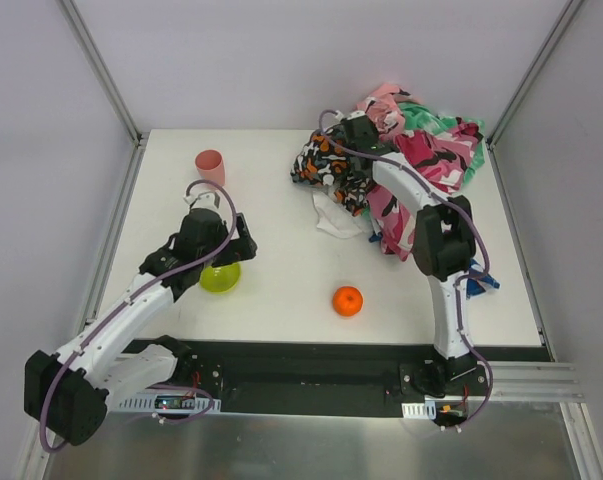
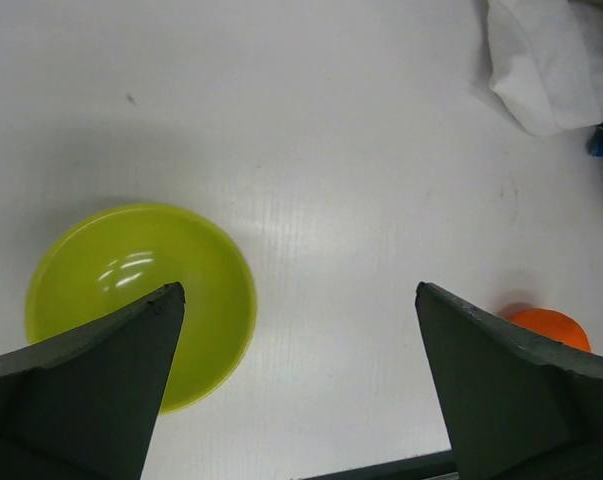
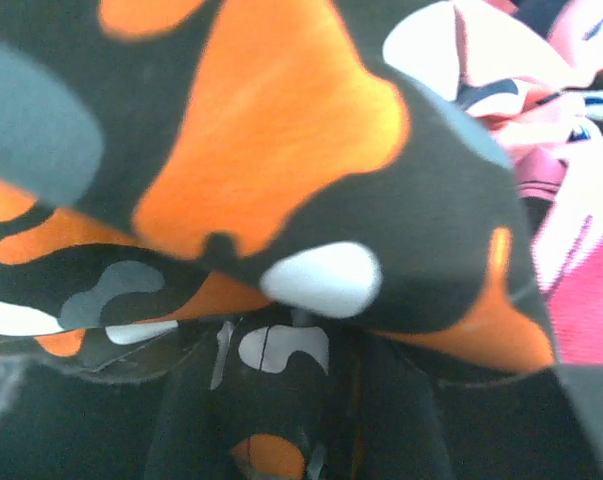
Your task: Pick out a specific cloth from the pile
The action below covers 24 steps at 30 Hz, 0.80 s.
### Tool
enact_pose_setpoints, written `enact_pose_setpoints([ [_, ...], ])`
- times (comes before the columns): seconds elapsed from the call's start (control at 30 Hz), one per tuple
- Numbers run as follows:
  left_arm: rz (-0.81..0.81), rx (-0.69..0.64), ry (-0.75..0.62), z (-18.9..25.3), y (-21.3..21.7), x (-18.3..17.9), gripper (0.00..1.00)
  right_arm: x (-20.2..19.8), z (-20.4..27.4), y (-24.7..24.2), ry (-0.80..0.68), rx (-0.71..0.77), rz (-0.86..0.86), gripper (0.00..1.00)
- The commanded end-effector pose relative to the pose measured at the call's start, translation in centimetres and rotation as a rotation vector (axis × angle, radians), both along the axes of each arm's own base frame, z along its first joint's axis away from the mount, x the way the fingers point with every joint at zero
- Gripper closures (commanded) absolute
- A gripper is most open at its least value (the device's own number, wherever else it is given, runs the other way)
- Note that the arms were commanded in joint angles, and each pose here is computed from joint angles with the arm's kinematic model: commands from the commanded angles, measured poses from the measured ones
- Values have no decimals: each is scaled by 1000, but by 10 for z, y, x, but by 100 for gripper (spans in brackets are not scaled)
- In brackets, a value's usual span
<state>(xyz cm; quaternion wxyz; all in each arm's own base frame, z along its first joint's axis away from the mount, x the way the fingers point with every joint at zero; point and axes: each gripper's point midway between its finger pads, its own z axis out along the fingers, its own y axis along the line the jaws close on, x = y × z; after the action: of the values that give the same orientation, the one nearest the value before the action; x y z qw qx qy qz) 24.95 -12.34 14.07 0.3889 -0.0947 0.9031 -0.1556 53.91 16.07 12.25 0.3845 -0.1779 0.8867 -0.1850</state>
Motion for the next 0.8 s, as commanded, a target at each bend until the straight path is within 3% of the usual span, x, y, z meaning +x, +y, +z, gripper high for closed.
enact_pose_setpoints([
  [0.0,-167,-143,-74,38,-53,33,1,-8,27,-49,3,267,-175,56],
  [0.17,-308,-214,12,34,-110,70,1,-9,22,-48,37,348,-160,57],
  [0.5,-412,-240,193,-39,-205,151,6,-10,-3,-63,102,390,-178,58],
  [0.77,-394,-322,343,-98,-248,169,11,-10,-12,-63,123,438,-160,58],
])
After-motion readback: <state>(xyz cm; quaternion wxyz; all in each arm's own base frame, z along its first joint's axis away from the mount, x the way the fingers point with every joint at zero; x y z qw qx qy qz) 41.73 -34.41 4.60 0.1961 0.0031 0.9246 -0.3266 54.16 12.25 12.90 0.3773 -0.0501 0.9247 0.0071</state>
